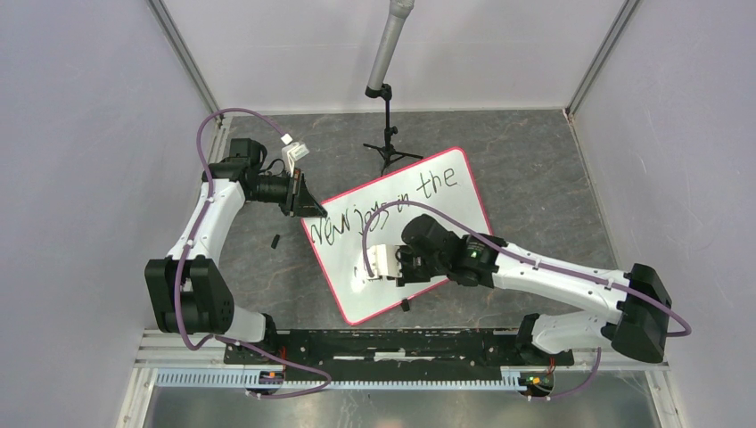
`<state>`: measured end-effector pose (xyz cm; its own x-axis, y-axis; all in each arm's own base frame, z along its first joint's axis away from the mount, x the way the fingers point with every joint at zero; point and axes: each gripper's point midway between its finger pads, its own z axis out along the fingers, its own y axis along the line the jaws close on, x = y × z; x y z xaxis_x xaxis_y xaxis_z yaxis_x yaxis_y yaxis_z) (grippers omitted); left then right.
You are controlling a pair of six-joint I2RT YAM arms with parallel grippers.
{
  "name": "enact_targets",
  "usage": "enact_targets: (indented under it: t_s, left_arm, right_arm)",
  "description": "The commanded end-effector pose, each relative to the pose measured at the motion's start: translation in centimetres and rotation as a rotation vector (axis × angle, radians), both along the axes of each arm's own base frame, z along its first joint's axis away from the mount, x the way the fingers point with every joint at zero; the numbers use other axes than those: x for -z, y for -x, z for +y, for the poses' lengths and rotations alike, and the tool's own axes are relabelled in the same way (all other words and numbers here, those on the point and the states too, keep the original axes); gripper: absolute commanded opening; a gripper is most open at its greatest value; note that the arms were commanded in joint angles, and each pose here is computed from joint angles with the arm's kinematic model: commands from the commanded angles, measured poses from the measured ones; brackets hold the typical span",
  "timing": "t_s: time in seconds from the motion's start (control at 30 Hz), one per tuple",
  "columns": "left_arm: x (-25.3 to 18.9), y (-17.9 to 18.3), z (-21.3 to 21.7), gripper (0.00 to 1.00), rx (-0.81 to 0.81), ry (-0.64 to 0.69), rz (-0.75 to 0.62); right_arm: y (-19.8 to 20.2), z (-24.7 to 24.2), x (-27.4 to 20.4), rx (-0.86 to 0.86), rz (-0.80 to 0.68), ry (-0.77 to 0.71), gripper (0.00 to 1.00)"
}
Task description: Write a sentence on the whiteboard
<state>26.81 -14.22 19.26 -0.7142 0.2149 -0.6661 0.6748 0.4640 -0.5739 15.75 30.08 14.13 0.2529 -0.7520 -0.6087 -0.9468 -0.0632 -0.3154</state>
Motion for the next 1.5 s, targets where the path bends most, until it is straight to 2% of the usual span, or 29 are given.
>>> enact_targets:
  t_s: [0.0, 0.33, 0.67, 1.07, 1.47]
  left_arm:
    - [2.3, -0.6, 0.5, 0.02, -0.025, -0.1, 0.026]
    - [2.1, -0.6, 0.6, 0.02, -0.029, -0.101, 0.02]
    - [2.2, -0.8, 0.6, 0.02, -0.03, -0.107, 0.019]
    - [2.1, -0.8, 0.6, 0.02, -0.029, -0.106, 0.017]
    - [2.3, -0.8, 0.7, 0.03, -0.03, -0.109, 0.024]
  right_arm:
    - [-0.7, -0.1, -3.3, 0.024, -0.064, -0.077, 0.0]
    - [-3.8, 0.1, -4.9, 0.155, -0.107, -0.134, 0.0]
    - [-4.6, 1.6, -7.0, 0.143, -0.107, -0.181, 0.0]
    - [-3.3, 0.3, -2.7, 0.125, -0.049, -0.092, 0.0]
    - [1.0, -1.0, 1.7, -0.001, 0.038, 0.011, 0.0]
